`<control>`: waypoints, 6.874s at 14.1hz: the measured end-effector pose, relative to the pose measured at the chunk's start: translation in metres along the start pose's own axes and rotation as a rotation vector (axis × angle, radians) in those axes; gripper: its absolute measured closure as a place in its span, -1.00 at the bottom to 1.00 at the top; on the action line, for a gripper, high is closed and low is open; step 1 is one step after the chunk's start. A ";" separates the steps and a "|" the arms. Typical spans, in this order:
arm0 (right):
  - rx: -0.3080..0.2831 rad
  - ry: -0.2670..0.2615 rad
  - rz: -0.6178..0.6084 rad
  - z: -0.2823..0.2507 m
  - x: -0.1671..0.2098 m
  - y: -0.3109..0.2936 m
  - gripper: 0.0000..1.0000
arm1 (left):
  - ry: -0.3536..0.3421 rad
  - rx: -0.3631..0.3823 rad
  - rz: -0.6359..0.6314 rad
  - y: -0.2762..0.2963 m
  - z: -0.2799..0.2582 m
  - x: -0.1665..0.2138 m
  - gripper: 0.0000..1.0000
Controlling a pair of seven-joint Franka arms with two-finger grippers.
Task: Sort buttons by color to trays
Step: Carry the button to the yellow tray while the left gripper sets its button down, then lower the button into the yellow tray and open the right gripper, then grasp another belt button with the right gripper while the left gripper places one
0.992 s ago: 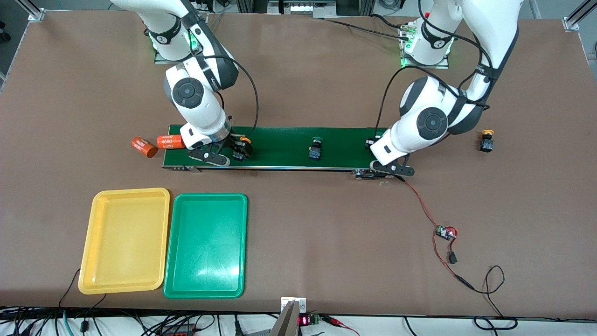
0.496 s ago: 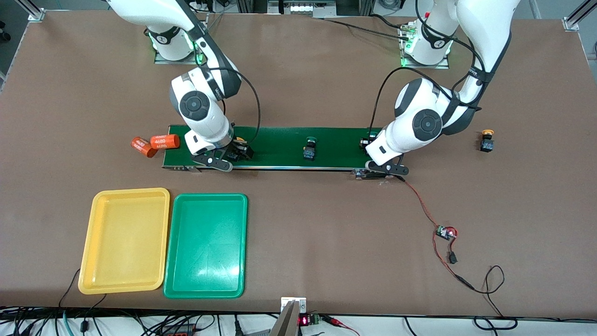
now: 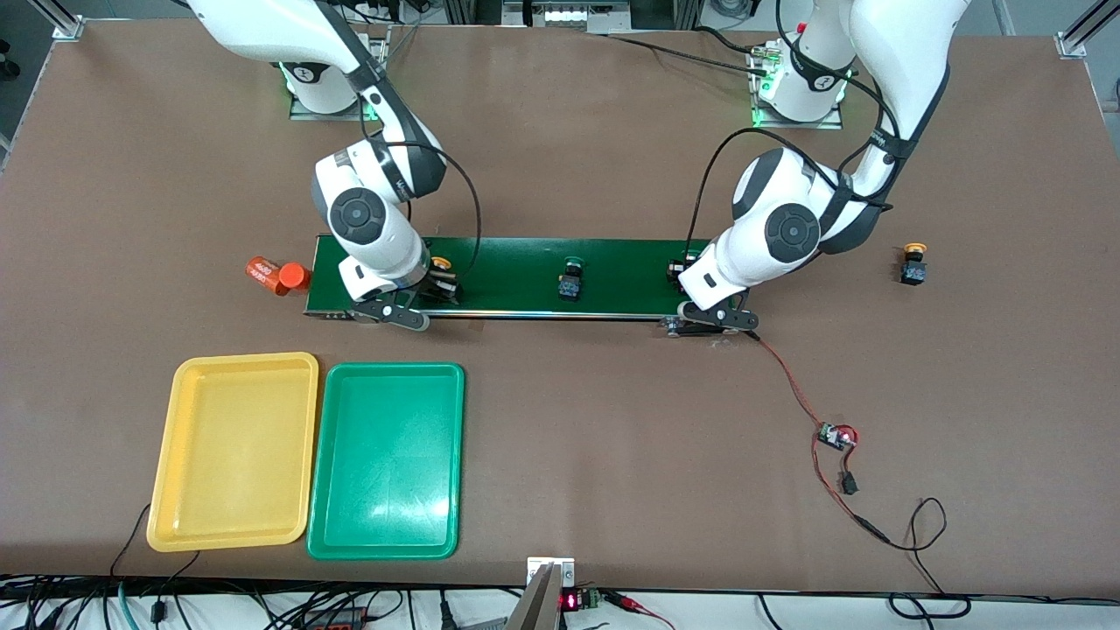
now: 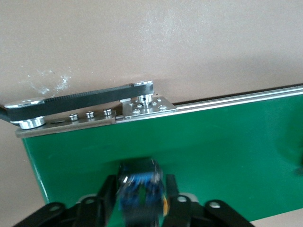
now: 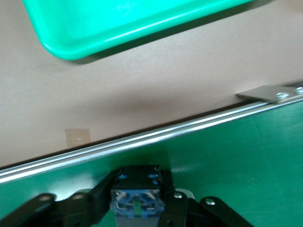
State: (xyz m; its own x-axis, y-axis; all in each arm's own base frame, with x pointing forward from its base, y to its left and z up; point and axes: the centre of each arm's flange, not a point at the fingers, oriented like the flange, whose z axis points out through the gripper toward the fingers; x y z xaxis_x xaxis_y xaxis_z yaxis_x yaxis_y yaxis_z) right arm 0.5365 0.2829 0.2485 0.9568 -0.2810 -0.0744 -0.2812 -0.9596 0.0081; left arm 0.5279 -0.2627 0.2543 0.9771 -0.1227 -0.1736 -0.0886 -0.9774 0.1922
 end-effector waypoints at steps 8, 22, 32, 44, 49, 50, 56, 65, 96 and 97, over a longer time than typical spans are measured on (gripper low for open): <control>0.008 0.048 -0.305 -0.105 0.125 0.078 0.14 | 0.025 0.018 -0.127 -0.070 -0.079 0.004 -1.00; -0.123 0.233 -0.463 0.027 0.266 0.210 0.14 | -0.157 0.247 -0.049 -0.323 -0.027 -0.033 -1.00; -0.122 0.221 -0.441 -0.007 0.271 0.211 -1.00 | -0.135 0.210 0.143 -0.392 -0.003 -0.051 -1.00; -0.072 0.028 -0.382 -0.147 0.179 0.106 -1.00 | -0.177 0.186 0.149 -0.438 0.009 -0.085 -1.00; -0.044 -0.051 -0.326 -0.157 0.142 0.067 -1.00 | -0.198 0.171 0.157 -0.432 0.020 -0.093 -0.99; -0.038 -0.063 -0.326 -0.160 0.138 0.066 -1.00 | -0.198 0.171 0.158 -0.431 0.020 -0.093 -0.86; -0.027 -0.106 -0.296 -0.146 0.094 0.013 -1.00 | -0.176 0.178 0.212 -0.432 0.013 -0.087 0.20; 0.014 -0.126 -0.286 -0.126 0.081 -0.001 -1.00 | 0.043 0.216 0.412 -0.274 -0.078 0.012 0.20; 0.031 -0.222 -0.087 -0.062 0.029 0.036 -1.00 | 0.018 0.043 0.140 -0.008 -0.032 -0.003 -0.60; 0.029 -0.235 -0.083 -0.055 0.027 0.036 -1.00 | 0.047 0.050 0.134 -0.009 -0.052 -0.003 -0.74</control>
State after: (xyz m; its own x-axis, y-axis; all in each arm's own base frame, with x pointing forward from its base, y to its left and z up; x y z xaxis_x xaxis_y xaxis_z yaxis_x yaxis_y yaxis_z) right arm 0.5560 0.2396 0.3012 0.9344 -0.1869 -0.3034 -0.2072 -0.9776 -0.0357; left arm 0.5360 -0.2446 0.3031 0.9639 -0.2453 -0.1039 -0.2270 -0.9604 0.1617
